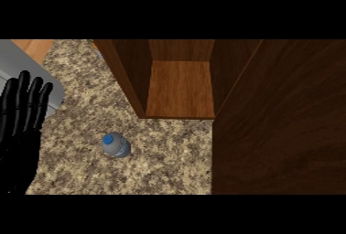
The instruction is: Pick up the bottled water, place it into the cabinet and close the cabinet
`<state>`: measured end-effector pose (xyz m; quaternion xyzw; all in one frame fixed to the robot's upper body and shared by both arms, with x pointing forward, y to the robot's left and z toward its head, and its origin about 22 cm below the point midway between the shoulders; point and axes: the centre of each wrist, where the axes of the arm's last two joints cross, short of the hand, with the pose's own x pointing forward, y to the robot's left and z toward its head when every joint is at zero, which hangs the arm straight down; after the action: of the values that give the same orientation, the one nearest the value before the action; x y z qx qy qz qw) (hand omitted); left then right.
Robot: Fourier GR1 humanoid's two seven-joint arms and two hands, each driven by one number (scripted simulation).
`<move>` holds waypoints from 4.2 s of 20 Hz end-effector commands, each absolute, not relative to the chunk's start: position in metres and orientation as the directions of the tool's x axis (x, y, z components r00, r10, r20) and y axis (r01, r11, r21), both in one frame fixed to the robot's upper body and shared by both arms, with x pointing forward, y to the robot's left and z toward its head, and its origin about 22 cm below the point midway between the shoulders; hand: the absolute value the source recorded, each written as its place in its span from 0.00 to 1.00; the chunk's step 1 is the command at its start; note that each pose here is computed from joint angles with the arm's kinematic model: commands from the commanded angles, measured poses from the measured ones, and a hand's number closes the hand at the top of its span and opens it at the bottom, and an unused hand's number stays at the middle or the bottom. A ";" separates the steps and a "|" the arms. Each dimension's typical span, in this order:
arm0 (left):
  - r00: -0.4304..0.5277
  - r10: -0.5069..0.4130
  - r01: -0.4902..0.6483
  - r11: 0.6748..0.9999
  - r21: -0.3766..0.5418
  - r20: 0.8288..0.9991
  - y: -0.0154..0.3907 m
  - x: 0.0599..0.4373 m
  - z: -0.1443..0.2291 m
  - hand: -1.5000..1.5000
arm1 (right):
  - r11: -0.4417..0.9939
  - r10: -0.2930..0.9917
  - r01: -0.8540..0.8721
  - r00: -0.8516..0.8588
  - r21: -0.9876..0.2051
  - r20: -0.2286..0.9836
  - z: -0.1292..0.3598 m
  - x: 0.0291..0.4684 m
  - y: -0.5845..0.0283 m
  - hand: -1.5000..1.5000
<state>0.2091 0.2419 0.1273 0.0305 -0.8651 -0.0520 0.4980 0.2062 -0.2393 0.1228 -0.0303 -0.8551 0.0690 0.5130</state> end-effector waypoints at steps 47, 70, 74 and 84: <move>-0.250 0.085 -0.009 0.996 -0.090 0.964 0.132 0.092 0.154 0.00 | 0.974 -0.127 -0.218 -0.309 0.060 0.942 0.173 0.081 -0.261 0.00; -0.098 -0.084 -0.106 0.992 0.074 0.992 0.192 0.144 0.060 0.00 | 0.972 -0.128 -0.228 -0.323 0.055 0.938 0.161 0.070 -0.279 0.00; -0.097 -0.074 -0.133 0.989 0.061 0.992 0.211 0.169 0.040 0.00 | 0.971 -0.127 -0.231 -0.311 0.055 0.942 0.160 0.066 -0.279 0.00; -0.019 -0.093 -0.183 0.979 0.088 0.995 0.234 0.197 -0.016 0.00 | 0.968 -0.139 -0.244 -0.337 0.056 0.931 0.152 0.067 -0.287 0.00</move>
<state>0.1821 0.2238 0.0048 0.0931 -0.7216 0.0246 0.6855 0.0857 -0.2968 0.1189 0.0680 -0.7891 0.0617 0.6074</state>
